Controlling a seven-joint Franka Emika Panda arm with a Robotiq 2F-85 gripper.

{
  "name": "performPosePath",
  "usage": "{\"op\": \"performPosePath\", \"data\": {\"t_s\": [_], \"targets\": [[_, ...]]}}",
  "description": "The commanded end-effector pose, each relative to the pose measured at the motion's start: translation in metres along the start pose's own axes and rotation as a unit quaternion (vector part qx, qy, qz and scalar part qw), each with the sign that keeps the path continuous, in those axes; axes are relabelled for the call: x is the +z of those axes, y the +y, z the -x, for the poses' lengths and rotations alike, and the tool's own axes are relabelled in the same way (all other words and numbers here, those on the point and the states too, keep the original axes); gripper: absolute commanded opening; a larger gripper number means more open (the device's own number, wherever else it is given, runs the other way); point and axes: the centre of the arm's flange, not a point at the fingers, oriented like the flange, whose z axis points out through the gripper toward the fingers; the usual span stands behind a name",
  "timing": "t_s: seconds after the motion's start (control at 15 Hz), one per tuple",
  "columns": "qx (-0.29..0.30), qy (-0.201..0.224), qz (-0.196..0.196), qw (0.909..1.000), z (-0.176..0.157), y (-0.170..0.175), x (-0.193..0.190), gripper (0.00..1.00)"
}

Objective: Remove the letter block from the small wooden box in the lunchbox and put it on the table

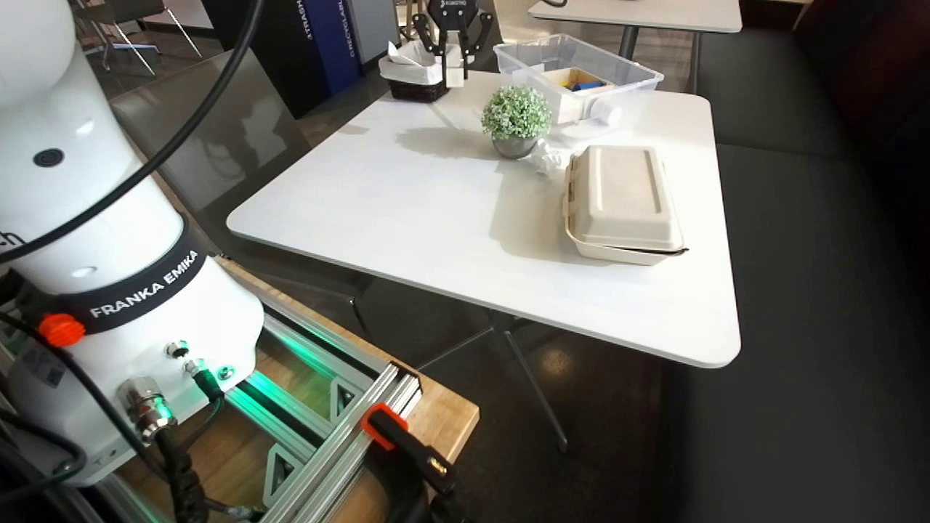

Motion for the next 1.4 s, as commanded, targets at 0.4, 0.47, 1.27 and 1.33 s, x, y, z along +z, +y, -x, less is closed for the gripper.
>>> {"op": "performPosePath", "data": {"t_s": [0.4, 0.47, 1.27, 1.33], "targets": [[-0.106, 0.042, -0.061, 0.9917, -0.037, -0.056, 0.074, 0.09], [-0.103, 0.057, -0.061, 0.9912, -0.043, -0.054, 0.076, 0.09], [-0.09, 0.175, -0.012, 0.9803, -0.072, -0.044, 0.1, 0.09], [-0.09, 0.179, -0.006, 0.9797, -0.073, -0.043, 0.102, 0.09]]}}
